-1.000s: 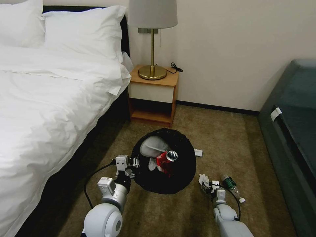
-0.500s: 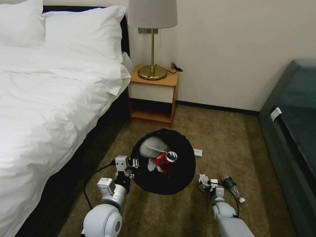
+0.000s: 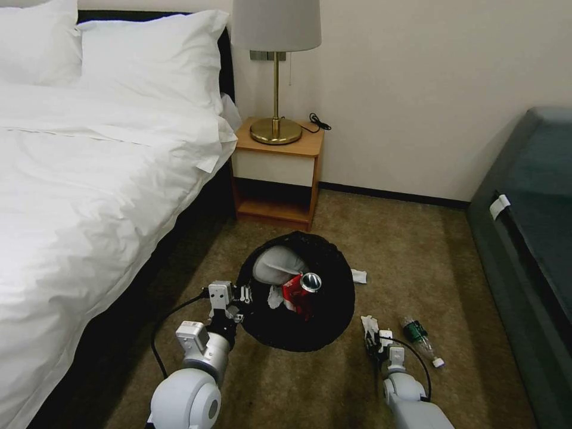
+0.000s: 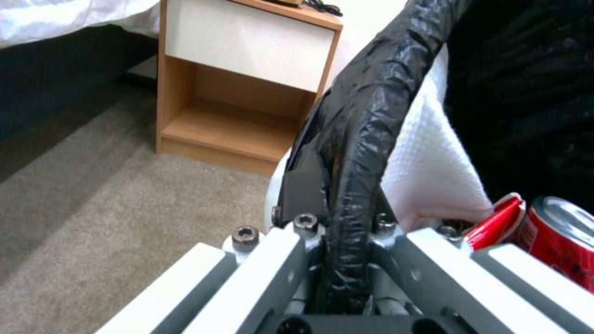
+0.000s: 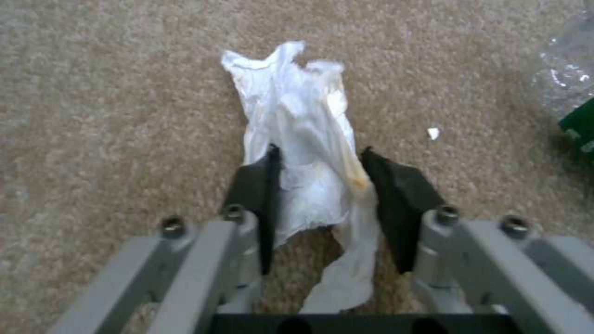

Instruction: Pick up the trash bin, then pick up the garbage on the floor and place it into the trash bin.

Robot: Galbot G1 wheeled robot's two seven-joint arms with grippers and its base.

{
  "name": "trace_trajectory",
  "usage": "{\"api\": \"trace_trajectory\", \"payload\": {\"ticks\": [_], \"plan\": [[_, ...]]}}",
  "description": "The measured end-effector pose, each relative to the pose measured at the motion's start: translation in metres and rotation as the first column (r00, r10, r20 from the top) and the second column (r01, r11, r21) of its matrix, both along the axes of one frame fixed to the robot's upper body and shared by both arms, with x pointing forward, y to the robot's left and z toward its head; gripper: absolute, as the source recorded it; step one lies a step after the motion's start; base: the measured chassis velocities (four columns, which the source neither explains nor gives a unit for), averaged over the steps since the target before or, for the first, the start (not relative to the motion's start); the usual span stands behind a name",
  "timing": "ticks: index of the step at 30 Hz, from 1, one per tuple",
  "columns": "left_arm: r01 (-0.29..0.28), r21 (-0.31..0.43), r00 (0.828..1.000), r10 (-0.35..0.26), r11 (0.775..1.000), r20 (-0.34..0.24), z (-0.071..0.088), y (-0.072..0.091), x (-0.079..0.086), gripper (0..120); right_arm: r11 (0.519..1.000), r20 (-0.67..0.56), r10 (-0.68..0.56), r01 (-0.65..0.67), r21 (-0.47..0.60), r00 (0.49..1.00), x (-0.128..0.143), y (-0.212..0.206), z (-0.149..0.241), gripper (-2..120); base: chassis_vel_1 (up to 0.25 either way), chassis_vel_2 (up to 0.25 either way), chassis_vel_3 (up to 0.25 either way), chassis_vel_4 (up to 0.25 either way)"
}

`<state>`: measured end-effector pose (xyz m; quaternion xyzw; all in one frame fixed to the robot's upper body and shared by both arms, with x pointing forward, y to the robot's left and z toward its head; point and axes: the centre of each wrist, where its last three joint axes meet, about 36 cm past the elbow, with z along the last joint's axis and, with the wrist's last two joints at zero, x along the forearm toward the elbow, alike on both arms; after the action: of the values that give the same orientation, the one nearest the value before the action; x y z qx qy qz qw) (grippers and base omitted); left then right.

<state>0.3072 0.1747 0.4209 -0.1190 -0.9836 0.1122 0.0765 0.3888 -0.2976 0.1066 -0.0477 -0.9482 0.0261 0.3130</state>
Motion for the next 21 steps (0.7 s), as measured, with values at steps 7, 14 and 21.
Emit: {"api": "trace_trajectory", "payload": {"ticks": [7,14,21], "plan": [[0.001,-0.002,1.0,-0.001,1.0,0.0,0.0,-0.0011,-0.0004,0,1.0,0.01,-0.005,0.005,-0.004,1.0,-0.0016,-0.0045,0.0013,2,0.0,0.0,0.0,0.0],[0.003,-0.002,1.0,-0.003,1.0,0.0,0.0,-0.0011,-0.0004,0,1.0,0.017,-0.005,0.005,-0.008,1.0,-0.003,-0.0073,0.0024,0,0.0,0.0,0.0,0.0],[0.004,-0.001,1.0,-0.004,1.0,-0.004,-0.0019,-0.0014,0.0002,0,1.0,0.03,-0.003,0.004,-0.011,1.0,-0.0025,-0.0075,0.0049,0,0.0,0.0,0.0,0.0]]}}
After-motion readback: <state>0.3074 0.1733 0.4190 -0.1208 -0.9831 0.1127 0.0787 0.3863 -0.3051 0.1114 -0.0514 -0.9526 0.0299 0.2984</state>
